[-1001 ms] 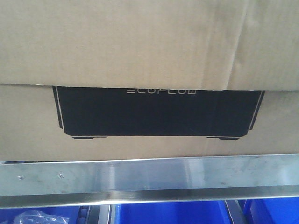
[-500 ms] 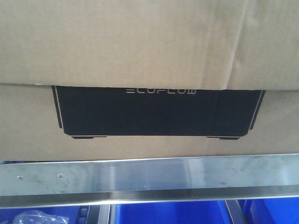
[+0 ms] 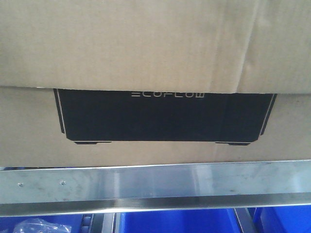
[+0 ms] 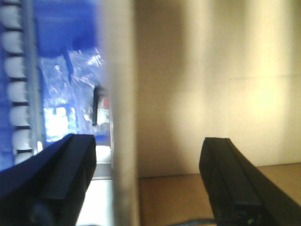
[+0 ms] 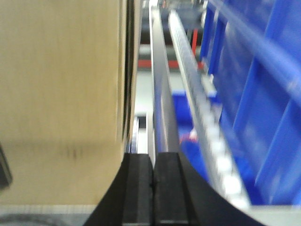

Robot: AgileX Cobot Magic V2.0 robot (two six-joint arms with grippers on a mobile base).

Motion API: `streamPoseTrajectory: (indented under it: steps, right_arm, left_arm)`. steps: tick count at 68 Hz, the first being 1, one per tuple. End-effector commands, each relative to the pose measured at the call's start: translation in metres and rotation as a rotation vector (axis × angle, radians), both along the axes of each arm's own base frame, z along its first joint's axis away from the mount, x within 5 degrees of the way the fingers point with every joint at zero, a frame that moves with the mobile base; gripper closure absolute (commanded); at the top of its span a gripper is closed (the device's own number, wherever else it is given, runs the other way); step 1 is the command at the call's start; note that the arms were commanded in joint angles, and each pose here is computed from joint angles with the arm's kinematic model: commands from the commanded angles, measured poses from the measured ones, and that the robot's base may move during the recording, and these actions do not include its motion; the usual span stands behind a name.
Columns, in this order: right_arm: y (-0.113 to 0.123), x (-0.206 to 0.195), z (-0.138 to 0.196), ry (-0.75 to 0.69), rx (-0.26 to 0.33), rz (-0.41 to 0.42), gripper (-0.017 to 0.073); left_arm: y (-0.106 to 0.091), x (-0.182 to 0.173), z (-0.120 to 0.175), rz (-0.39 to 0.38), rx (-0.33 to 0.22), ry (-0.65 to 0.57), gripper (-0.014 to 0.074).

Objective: Grab box from left shelf to table start
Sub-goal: 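Close both grippers on the box's side walls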

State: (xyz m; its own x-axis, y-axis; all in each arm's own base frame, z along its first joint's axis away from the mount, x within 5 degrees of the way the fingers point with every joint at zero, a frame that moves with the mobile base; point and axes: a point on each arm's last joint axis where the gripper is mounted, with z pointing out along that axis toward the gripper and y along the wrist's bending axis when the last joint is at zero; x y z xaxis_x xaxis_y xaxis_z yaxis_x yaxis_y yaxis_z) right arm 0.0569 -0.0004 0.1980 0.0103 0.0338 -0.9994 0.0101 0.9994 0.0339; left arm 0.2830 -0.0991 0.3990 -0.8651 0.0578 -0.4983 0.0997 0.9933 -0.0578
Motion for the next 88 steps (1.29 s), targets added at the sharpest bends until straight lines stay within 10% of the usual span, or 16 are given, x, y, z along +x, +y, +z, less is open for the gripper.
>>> streamPoseTrajectory:
  steps: [1, 12, 28, 66, 88]
  right_arm:
    - [-0.001, -0.003, 0.021, -0.146, -0.002, -0.016, 0.0503]
    - [0.000, -0.009, 0.045, -0.151, 0.027, -0.003, 0.0431]
    - [0.001, -0.019, 0.092, -0.176, 0.025, 0.012, -0.0074]
    - [0.004, 0.105, 0.229, 0.330, 0.023, 0.066, -0.0020]
    - [0.004, 0.202, 0.223, 0.699, -0.001, 0.107, 0.0028]
  left_arm:
    - [0.005, -0.008, 0.021, 0.015, -0.030, -0.075, 0.0225]
    - [0.005, -0.008, 0.021, 0.015, -0.028, -0.076, 0.0225]
    - [0.006, -0.008, 0.021, 0.018, -0.018, -0.080, 0.0225]
    - [0.008, -0.007, 0.021, 0.025, 0.010, -0.083, 0.0225]
    - [0.008, -0.007, 0.021, 0.025, 0.010, -0.083, 0.0225]
